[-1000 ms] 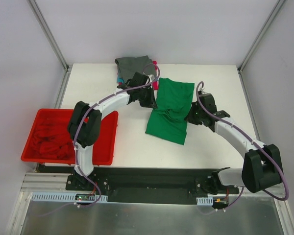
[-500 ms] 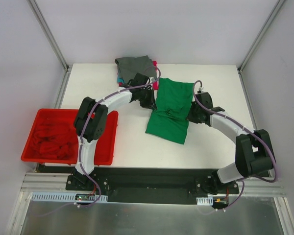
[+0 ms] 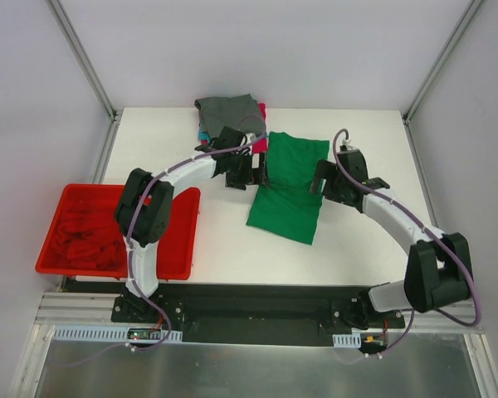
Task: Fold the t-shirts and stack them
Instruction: Fold the folded rectangular tshirt in 1/3 of the way, then grab one side of the 2/3 rectangular tshirt with both arms
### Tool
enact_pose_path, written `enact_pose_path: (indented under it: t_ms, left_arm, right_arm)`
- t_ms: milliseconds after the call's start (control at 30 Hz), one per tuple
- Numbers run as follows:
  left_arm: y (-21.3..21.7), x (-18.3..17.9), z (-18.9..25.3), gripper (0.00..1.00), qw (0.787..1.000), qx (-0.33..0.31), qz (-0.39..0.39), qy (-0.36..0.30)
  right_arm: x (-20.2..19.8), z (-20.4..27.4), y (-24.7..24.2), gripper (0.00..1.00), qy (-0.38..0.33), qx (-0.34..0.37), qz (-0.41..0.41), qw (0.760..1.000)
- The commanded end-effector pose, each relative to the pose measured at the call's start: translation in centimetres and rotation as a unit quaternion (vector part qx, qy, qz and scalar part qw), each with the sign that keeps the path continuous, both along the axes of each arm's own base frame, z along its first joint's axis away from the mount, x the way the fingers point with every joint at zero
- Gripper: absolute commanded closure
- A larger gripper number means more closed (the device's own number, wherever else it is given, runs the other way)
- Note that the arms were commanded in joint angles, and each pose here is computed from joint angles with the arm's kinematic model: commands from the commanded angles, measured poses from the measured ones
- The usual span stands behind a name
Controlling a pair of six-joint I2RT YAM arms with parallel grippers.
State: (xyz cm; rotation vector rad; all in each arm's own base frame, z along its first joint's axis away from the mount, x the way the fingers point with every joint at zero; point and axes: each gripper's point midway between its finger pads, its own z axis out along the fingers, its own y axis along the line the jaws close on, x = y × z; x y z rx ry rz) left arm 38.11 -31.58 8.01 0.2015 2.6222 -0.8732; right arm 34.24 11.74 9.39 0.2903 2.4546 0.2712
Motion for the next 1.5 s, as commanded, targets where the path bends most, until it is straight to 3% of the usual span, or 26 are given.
enact_pose_path:
  t_ms: [0, 200, 367, 533, 700, 967, 1167, 1267, 1467]
  left_arm:
    - [2.7, -2.3, 3.9, 0.01, 0.999, 0.0, 0.018, -0.036]
    - [7.0, -8.0, 2.3, 0.01, 0.998, 0.026, 0.058, -0.019]
    - [9.2, -12.2, 0.9, 0.01, 0.997, 0.021, 0.078, -0.001]
    - [9.9, -13.4, 0.3, 0.01, 0.996, 0.019, 0.088, 0.005]
    - [10.2, -14.0, -0.3, 0.01, 0.995, 0.02, 0.093, 0.012]
    - [9.7, -13.5, -0.5, 0.01, 0.996, 0.017, 0.089, 0.012]
    - [8.2, -12.0, -0.2, 0.01, 0.996, 0.001, 0.084, 0.022]
    - [6.9, -11.2, 0.2, 0.01, 0.997, -0.015, 0.073, 0.031]
    - [5.1, -9.1, -0.6, 0.18, 0.996, -0.018, 0.072, 0.052]
  right_arm:
    - [-2.9, 1.9, 0.9, 0.04, -0.017, 0.019, 0.041, 0.999]
    - [-5.9, 2.0, 6.1, 0.04, -0.026, 0.062, 0.162, 0.984]
    - [-4.3, 1.4, 9.8, 0.04, -0.018, 0.061, 0.213, 0.975]
    - [-0.2, -0.7, 13.6, 0.03, 0.017, 0.07, 0.24, 0.968]
    - [5.5, -1.8, 15.7, 0.03, -0.003, 0.036, 0.248, 0.968]
    - [7.0, -2.1, 16.1, 0.02, 0.005, 0.006, 0.277, 0.961]
    - [4.9, 2.7, 13.5, 0.03, -0.041, -0.032, 0.287, 0.956]
    - [1.5, 4.5, 11.2, 0.03, -0.059, -0.043, 0.288, 0.955]
    - [-6.2, 1.0, 6.9, 0.03, -0.029, -0.031, 0.243, 0.969]
